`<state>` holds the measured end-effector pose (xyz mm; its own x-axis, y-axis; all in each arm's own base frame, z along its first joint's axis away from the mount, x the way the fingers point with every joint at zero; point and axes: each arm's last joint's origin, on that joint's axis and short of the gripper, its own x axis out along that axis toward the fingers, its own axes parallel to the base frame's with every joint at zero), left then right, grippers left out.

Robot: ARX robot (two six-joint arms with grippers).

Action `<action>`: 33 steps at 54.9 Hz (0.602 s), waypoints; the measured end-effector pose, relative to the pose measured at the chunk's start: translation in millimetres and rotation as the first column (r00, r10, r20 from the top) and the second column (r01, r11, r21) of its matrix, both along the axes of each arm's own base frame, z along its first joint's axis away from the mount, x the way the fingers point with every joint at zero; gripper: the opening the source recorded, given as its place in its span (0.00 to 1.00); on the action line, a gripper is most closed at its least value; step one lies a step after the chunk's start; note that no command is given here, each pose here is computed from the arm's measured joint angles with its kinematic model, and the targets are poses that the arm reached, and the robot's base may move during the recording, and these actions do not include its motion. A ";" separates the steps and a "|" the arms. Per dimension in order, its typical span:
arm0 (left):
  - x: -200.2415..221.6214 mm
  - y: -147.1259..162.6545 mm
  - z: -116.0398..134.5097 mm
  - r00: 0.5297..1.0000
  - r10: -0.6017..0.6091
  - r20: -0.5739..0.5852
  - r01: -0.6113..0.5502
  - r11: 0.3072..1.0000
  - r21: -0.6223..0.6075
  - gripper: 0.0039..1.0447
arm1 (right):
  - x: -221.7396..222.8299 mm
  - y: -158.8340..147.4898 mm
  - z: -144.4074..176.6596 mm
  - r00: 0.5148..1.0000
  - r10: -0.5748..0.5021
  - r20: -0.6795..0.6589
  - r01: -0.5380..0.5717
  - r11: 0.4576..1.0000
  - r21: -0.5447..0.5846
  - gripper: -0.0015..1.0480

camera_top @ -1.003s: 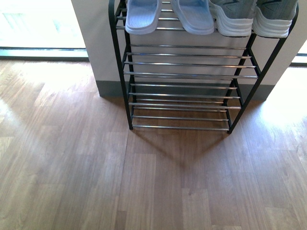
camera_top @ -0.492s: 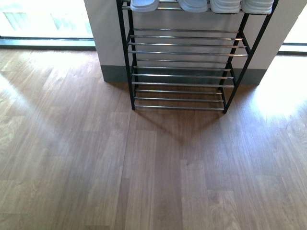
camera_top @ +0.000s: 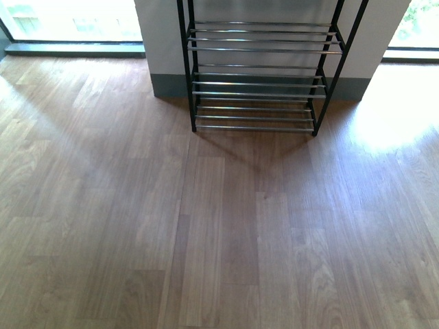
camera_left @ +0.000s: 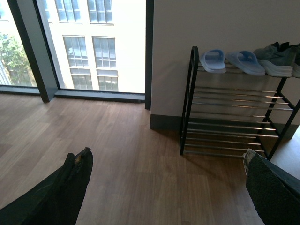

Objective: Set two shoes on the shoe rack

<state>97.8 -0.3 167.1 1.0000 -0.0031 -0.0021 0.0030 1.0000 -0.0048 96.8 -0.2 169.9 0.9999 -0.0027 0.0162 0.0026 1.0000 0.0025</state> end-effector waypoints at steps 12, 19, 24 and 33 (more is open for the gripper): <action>0.0 0.0 0.0 1.000 0.000 0.000 0.000 1.000 0.000 0.91 | -0.1 0.0 0.1 1.000 0.000 0.001 0.000 1.000 0.000 0.91; 0.0 0.0 0.0 1.000 0.001 0.000 -0.001 1.000 0.000 0.91 | 0.0 0.0 -0.1 1.000 0.002 -0.001 -0.002 1.000 0.000 0.91; 0.0 0.0 0.0 1.000 0.000 0.000 0.000 1.000 0.000 0.91 | 0.0 0.0 -0.1 1.000 0.000 -0.001 0.000 1.000 0.000 0.91; 0.0 0.0 0.0 1.000 0.000 0.000 0.000 1.000 0.000 0.91 | -0.1 0.0 0.0 1.000 0.001 0.000 -0.001 1.000 0.000 0.91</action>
<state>97.8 -0.2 167.1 1.0000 -0.0027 -0.0021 0.0027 1.0000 -0.0048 96.7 -0.2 169.8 0.9999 -0.0015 0.0162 0.0015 1.0000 0.0025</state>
